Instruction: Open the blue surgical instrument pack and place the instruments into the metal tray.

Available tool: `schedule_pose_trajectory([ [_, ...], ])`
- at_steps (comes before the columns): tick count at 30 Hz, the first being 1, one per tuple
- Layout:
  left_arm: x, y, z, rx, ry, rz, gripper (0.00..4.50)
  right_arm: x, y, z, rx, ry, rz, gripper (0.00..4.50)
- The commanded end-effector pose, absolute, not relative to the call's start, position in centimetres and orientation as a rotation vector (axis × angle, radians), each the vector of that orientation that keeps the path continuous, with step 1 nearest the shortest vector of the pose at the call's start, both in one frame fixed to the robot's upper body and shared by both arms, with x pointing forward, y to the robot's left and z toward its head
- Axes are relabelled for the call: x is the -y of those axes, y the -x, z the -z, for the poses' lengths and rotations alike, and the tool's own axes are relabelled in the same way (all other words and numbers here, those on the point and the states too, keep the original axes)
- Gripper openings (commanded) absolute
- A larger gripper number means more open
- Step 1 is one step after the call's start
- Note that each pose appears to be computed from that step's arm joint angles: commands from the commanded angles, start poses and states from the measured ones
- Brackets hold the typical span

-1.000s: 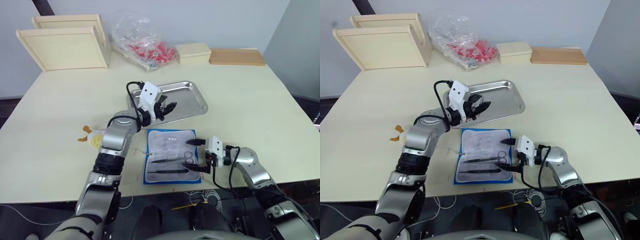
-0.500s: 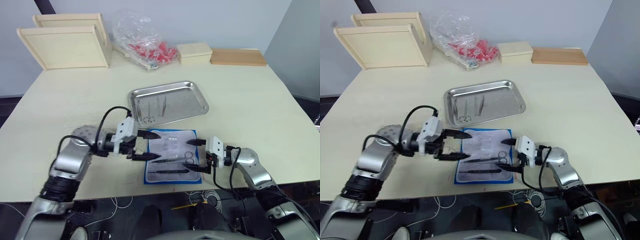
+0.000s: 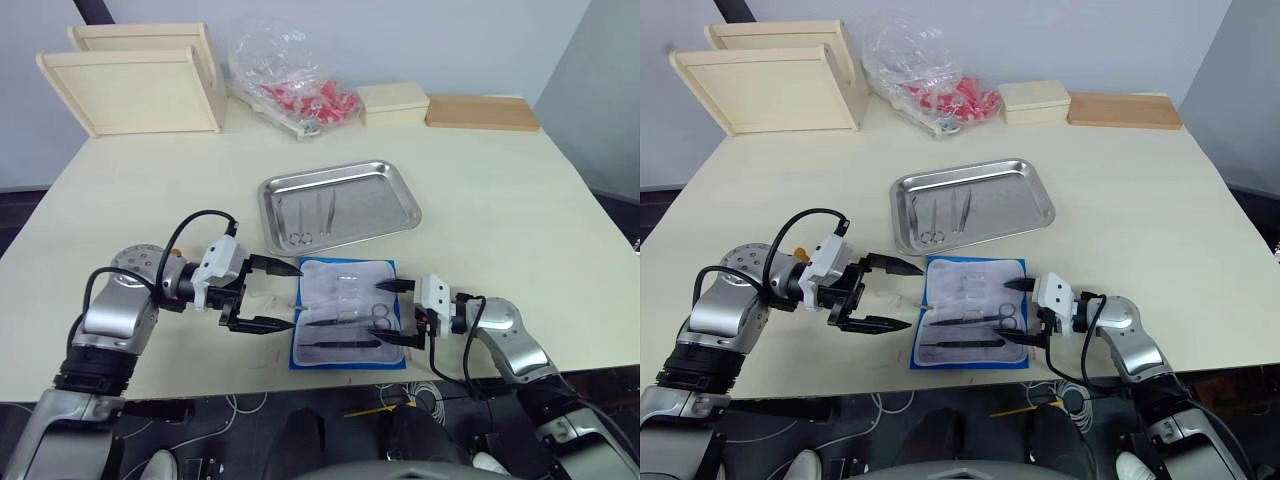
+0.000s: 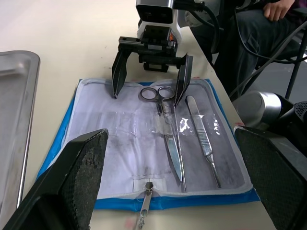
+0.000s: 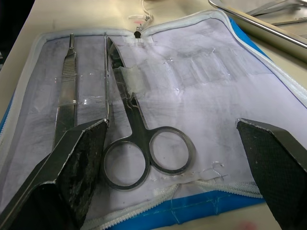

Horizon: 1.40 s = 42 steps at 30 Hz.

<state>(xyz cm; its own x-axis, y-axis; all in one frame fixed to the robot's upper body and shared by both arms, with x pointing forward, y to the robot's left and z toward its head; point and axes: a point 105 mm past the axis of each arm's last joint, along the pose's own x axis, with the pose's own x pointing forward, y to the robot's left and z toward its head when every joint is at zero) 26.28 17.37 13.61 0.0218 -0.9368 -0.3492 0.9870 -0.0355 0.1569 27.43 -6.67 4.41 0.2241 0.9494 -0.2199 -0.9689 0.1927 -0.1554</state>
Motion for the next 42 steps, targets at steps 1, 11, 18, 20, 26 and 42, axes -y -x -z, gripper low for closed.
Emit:
schedule_pose_trajectory([
  [1, -16.5, -25.3, -14.3, -0.098, -0.422, 1.641, 4.44, 7.9, -26.0, -1.2, -0.262, 0.262, -1.342, 4.50],
  [11, -16.0, -25.2, -14.3, -0.069, -0.410, 1.653, 4.44, 7.4, -26.5, -5.0, -0.148, 0.263, -1.332, 4.50],
  [18, -15.7, -25.1, -13.9, -0.062, -0.400, 1.658, 4.44, 7.1, -26.3, -7.6, -0.070, 0.247, -1.320, 4.50],
  [20, -15.6, -25.1, -13.7, -0.060, -0.402, 1.657, 4.44, 7.1, -26.3, -8.3, -0.050, 0.246, -1.317, 4.50],
  [26, -14.6, -24.9, -12.8, -0.044, -0.387, 1.652, 4.44, 7.7, -25.7, -10.4, -0.014, 0.261, -1.313, 4.50],
  [42, -13.4, -25.8, -7.8, -0.073, -0.451, 1.621, 4.44, 11.0, -23.0, -16.4, -0.006, 0.319, -1.317, 4.50],
])
